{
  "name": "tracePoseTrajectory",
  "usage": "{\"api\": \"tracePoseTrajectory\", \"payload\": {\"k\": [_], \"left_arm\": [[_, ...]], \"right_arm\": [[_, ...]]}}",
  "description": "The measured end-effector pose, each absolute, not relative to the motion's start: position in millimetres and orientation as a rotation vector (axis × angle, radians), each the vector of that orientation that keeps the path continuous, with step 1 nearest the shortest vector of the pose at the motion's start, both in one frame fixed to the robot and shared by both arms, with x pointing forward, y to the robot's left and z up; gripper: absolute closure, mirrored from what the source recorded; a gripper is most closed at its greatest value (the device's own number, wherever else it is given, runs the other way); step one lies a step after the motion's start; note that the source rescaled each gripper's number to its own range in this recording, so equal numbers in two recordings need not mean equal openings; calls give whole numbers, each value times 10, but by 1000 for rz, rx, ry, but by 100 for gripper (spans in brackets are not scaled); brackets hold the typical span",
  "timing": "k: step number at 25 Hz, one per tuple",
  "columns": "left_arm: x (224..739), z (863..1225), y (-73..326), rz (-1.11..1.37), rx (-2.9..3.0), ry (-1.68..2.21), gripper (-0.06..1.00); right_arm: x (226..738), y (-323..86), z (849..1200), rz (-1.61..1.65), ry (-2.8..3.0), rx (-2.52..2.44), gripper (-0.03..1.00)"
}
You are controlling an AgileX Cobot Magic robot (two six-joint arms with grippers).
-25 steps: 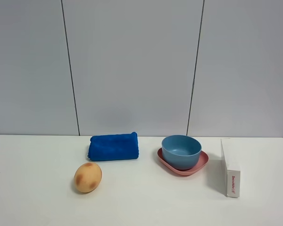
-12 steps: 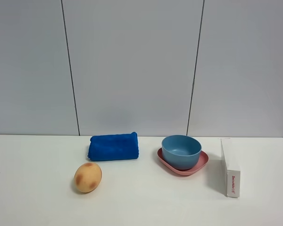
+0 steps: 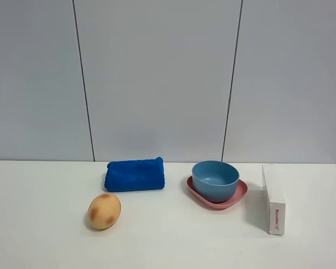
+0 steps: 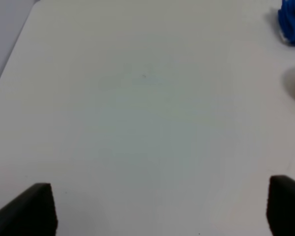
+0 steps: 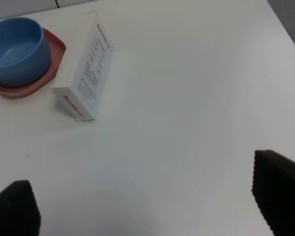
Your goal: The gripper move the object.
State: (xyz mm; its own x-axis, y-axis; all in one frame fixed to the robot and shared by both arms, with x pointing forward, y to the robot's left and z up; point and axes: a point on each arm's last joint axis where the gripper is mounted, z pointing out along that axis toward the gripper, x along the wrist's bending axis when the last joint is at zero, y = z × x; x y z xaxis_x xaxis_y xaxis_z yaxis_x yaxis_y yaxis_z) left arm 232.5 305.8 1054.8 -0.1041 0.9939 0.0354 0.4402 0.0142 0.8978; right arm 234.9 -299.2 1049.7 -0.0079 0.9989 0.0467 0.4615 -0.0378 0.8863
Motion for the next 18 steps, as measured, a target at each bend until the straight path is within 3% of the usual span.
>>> {"api": "tracePoseTrajectory", "payload": {"k": [18], "left_arm": [[2325, 10548, 3058, 1049, 1495, 1621, -3]], "right_arm": [[2349, -2992, 10497, 990, 1548, 1580, -3]]}}
